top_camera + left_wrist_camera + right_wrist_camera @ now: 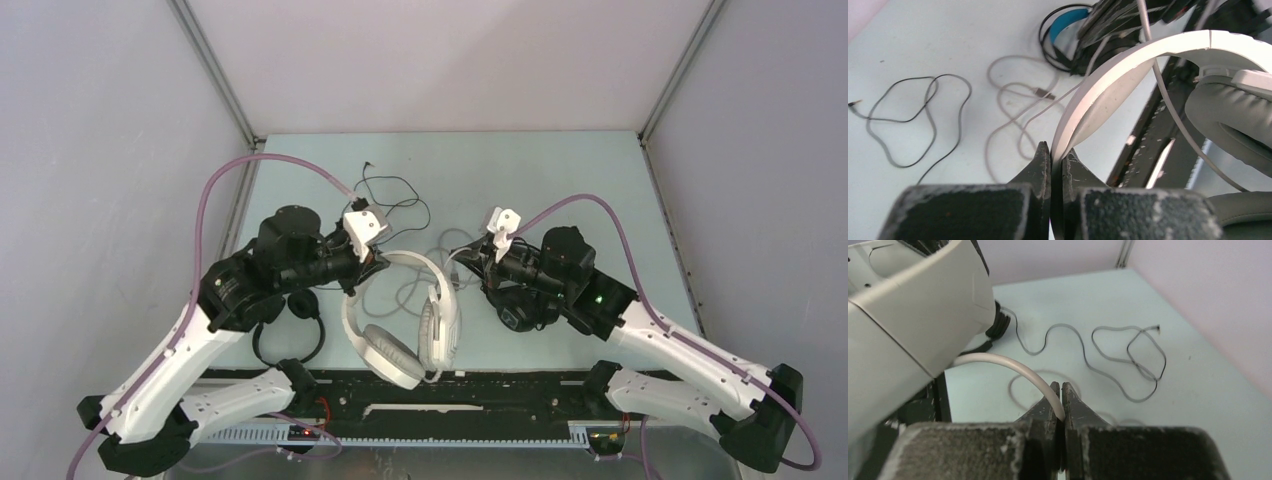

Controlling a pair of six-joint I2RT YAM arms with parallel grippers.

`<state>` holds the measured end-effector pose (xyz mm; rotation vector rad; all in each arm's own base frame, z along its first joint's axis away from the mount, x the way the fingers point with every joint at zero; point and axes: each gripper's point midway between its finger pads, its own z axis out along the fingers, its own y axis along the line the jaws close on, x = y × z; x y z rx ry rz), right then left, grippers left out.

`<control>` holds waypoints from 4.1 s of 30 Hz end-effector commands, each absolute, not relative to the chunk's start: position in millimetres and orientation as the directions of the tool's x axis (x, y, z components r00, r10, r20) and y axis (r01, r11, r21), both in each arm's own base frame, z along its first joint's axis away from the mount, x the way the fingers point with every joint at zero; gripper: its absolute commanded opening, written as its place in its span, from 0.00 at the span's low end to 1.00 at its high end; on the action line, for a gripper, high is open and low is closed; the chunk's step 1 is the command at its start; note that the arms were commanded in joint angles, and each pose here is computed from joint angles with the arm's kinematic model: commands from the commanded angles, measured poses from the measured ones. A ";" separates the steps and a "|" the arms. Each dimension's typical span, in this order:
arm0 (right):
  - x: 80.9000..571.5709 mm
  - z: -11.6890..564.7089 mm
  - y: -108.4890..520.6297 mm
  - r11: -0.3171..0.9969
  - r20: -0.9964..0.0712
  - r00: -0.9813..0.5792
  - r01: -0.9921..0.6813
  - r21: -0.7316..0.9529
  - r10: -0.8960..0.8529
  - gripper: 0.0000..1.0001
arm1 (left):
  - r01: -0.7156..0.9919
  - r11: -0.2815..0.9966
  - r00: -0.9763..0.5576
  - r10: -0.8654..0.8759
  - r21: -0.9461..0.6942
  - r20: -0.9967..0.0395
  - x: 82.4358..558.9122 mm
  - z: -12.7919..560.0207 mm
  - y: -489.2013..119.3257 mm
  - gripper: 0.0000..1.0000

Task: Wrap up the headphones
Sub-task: Wrap the headphones cable around the headphones.

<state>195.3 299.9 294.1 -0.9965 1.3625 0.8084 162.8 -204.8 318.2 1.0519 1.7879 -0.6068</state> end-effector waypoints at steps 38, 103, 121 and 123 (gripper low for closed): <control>126.9 374.4 363.9 0.034 -0.902 -0.431 -0.902 0.431 0.012 0.10 | 0.357 0.837 -0.167 0.493 0.414 -0.854 240.7 326.0 -136.7 0.00; 135.1 304.6 421.0 0.447 -0.927 0.309 -0.875 -0.189 0.213 0.44 | 0.057 0.932 -0.053 -0.355 -0.358 -0.933 232.9 446.8 -106.9 0.00; 141.3 242.4 449.8 0.435 -0.920 0.282 -0.889 -0.144 0.271 0.46 | 0.145 0.894 -0.050 -0.421 -0.424 -0.906 218.3 477.6 -106.3 0.00; 141.4 233.3 450.8 0.432 -0.928 0.266 -0.892 -0.134 0.261 0.45 | 0.150 0.891 -0.046 -0.427 -0.429 -0.903 217.1 480.8 -105.4 0.00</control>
